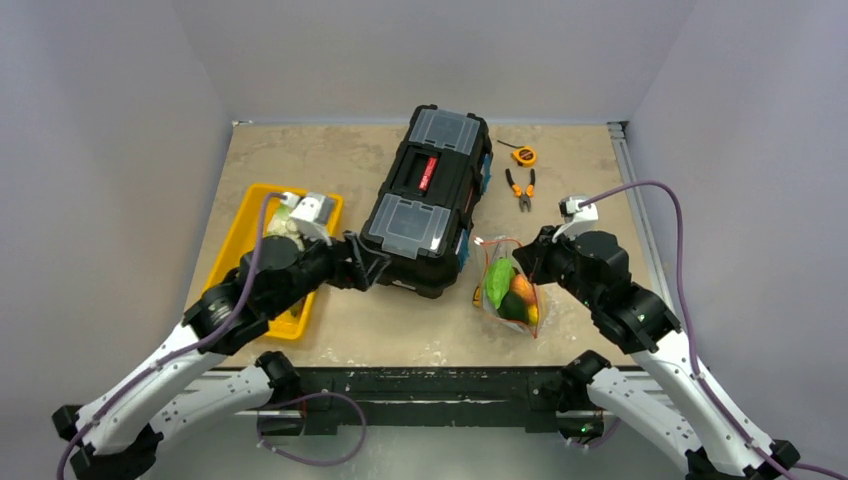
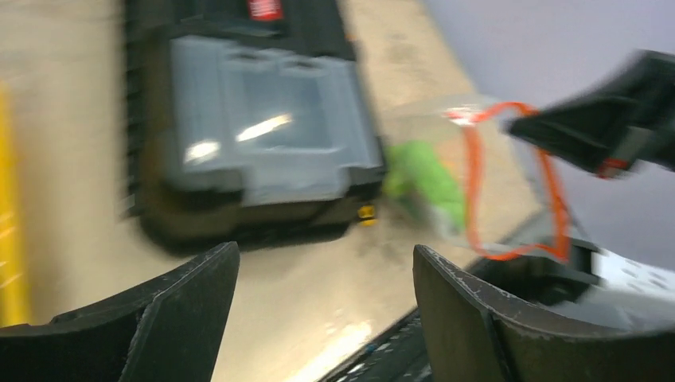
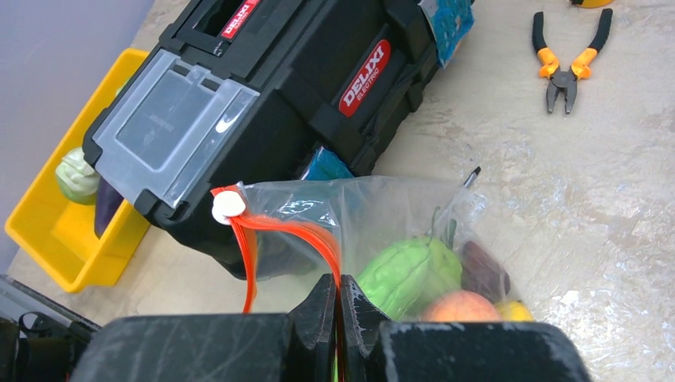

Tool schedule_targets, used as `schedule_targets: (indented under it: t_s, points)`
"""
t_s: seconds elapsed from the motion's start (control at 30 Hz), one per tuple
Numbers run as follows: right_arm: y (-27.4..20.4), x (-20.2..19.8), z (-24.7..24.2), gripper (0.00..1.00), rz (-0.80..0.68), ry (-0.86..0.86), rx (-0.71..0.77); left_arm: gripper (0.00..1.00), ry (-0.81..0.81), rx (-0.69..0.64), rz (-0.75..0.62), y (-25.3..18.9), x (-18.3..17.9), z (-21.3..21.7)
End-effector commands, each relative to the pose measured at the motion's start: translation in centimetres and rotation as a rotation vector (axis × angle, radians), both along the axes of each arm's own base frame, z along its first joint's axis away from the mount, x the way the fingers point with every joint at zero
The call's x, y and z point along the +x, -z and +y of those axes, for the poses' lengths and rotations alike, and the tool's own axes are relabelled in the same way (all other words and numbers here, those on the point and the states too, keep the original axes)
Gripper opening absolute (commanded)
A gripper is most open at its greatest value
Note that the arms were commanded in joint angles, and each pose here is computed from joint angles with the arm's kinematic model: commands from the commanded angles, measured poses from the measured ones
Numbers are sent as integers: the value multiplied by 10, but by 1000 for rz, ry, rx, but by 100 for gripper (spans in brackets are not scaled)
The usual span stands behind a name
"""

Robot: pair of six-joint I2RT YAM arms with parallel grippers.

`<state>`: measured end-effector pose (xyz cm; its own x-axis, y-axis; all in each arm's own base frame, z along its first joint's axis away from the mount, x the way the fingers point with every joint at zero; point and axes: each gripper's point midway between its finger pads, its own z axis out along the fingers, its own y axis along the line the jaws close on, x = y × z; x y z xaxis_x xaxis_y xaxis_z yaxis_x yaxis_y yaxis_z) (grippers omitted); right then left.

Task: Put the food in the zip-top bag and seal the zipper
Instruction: Pick up the fake vegetable from the bin.

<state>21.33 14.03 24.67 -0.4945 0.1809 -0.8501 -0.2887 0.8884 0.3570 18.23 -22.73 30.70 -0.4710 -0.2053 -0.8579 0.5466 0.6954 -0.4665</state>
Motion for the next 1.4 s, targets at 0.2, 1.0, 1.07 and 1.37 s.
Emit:
schedule_targets:
  t_s: [0.2, 1.0, 1.07, 1.37]
  points:
    - [-7, 2, 1, 0, -32, 1, 14, 89, -799, 476, 337, 116, -7, 196]
    - [-16, -5, 8, 0, -67, -57, 47, 70, -949, 427, 662, 214, 49, 218]
    - [-18, -6, 7, 0, -75, -54, 52, 69, -940, 465, 685, 219, 48, 220]
    - [-24, -10, 8, 0, -98, -76, 71, 77, -973, 490, 841, 256, 45, 216]
